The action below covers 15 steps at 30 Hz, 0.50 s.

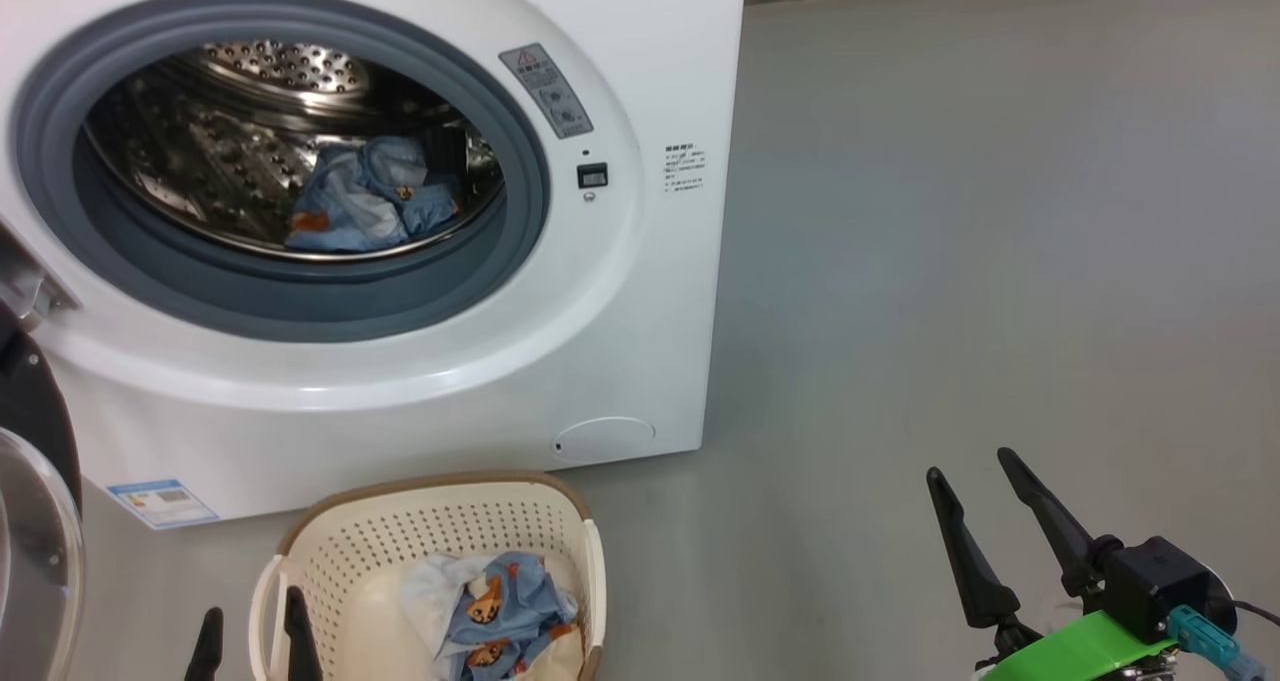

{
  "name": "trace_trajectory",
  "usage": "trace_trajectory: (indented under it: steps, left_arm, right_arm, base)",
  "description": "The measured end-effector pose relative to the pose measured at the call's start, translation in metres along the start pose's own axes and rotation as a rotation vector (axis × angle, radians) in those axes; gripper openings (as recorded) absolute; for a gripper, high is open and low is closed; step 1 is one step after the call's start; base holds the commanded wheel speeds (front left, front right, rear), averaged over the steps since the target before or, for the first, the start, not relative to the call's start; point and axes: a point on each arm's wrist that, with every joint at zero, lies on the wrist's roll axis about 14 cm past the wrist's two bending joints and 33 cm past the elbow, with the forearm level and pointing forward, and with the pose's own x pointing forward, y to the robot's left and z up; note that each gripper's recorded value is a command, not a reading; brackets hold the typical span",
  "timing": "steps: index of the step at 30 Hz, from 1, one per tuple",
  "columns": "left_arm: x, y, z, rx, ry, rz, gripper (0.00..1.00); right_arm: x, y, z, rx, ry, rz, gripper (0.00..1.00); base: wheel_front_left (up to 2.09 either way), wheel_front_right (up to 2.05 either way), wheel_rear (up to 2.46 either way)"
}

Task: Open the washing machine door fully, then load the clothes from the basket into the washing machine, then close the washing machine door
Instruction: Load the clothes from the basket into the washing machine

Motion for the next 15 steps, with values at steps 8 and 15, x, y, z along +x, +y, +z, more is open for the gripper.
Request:
trace_trajectory:
  steps: [8,15]
  left_arm:
    - [0.004,0.002,-0.013,0.017,0.040,0.000,1.00]
    - [0.026,-0.006,-0.028,0.030,0.084,-0.036,1.00]
  right_arm:
    - [0.006,0.001,-0.012,0.012,0.032,-0.001,1.00]
    - [0.025,0.006,-0.019,0.033,0.040,0.003,1.00]
  base:
    - [0.00,0.00,0.00]
    - [0.00,0.00,0.00]
